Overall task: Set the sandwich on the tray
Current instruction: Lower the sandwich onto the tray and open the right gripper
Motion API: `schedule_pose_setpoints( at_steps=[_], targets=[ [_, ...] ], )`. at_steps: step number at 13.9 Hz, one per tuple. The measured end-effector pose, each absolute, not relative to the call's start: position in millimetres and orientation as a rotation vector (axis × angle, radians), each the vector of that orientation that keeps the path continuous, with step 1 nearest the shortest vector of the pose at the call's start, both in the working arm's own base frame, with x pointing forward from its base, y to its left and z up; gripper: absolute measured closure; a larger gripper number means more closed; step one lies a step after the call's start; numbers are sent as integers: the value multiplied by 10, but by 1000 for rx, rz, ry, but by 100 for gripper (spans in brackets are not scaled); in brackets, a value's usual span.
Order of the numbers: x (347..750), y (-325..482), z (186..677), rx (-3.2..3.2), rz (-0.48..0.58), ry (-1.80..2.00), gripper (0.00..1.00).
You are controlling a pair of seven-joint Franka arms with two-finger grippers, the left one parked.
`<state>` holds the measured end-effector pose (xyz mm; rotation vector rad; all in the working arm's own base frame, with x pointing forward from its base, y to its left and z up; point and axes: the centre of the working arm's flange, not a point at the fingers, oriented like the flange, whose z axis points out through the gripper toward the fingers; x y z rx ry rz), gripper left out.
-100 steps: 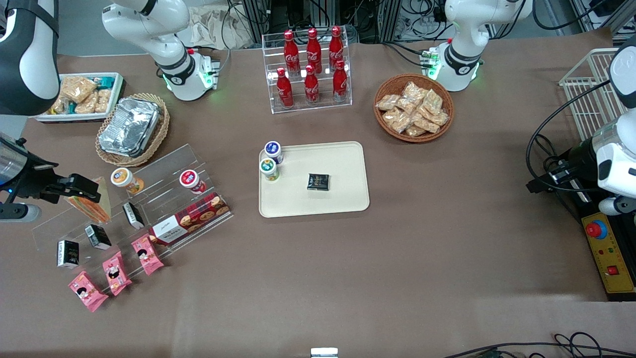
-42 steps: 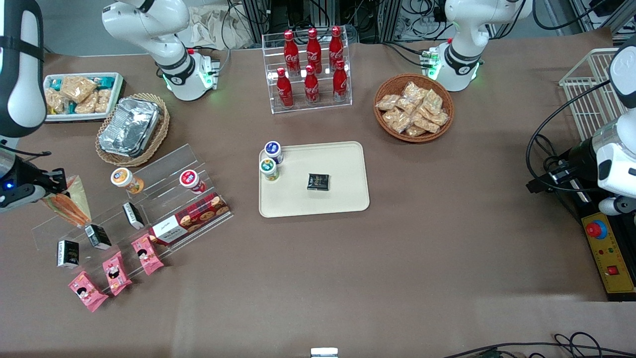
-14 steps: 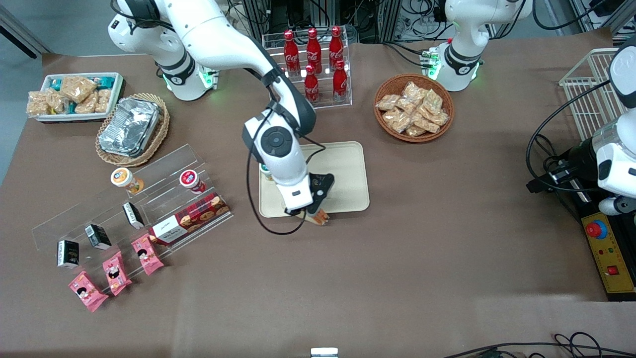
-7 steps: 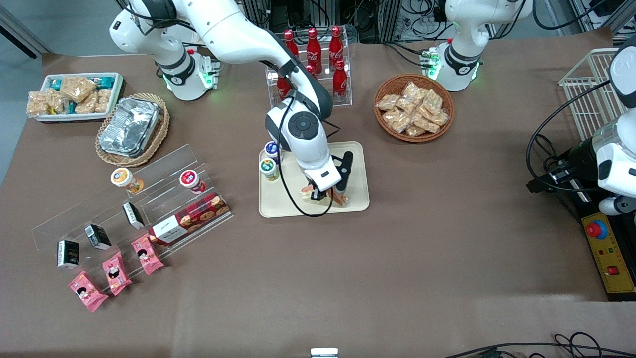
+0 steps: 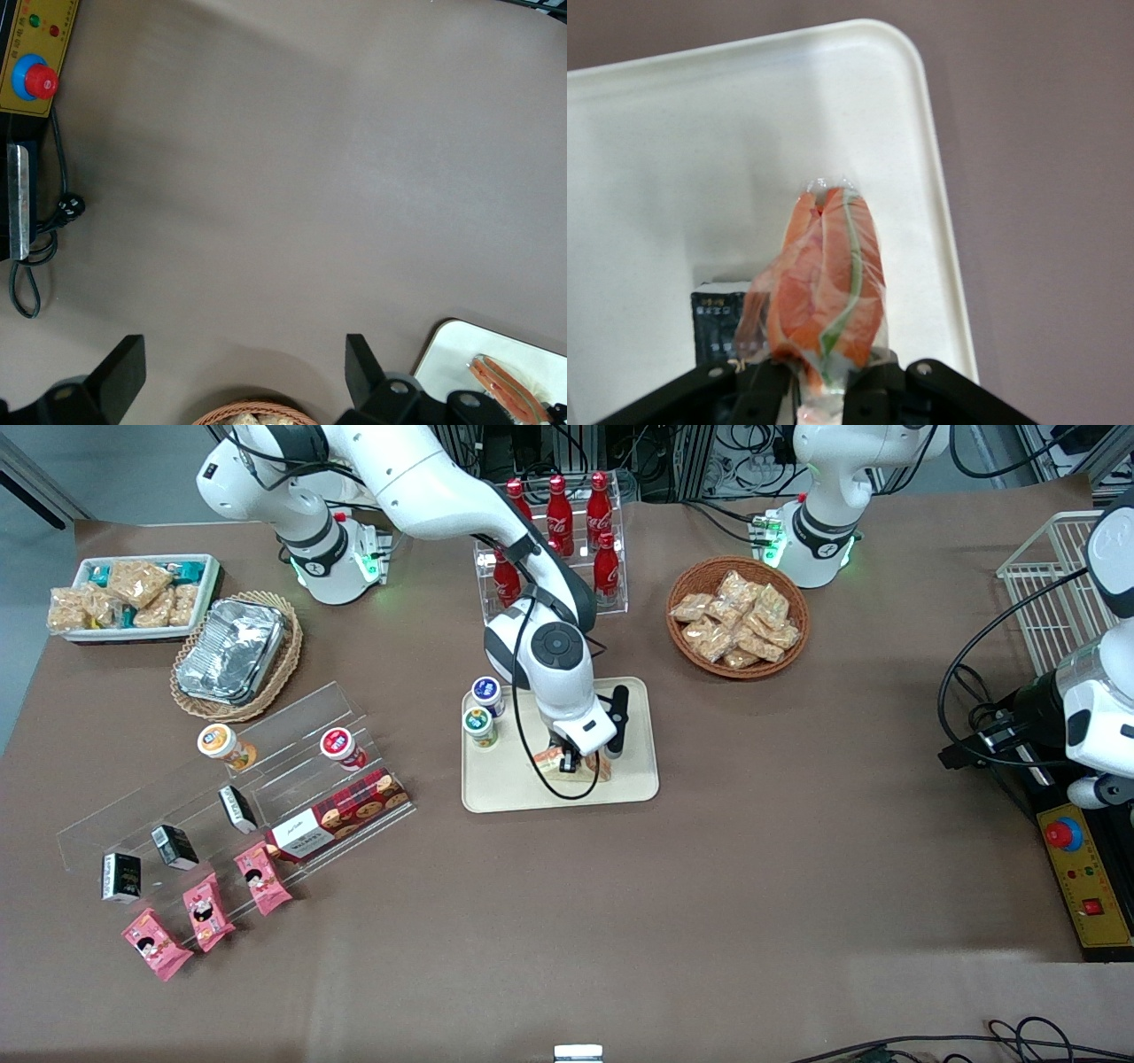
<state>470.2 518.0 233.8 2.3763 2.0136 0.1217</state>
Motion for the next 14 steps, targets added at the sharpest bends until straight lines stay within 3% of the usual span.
schedule_pose_setpoints(
  at_steps=[1,3,7,10,14],
  targets=[
    [4694,5184,2335,2374,121,2015,81],
    [4709,5173,2343,2375,124,2011,67],
    [4807,5112,2432,2384,147,1992,28],
    [4868,5099,2760,2402,204,1988,0],
    [4963,4915,3527,2461,206,1971,0]
  ],
)
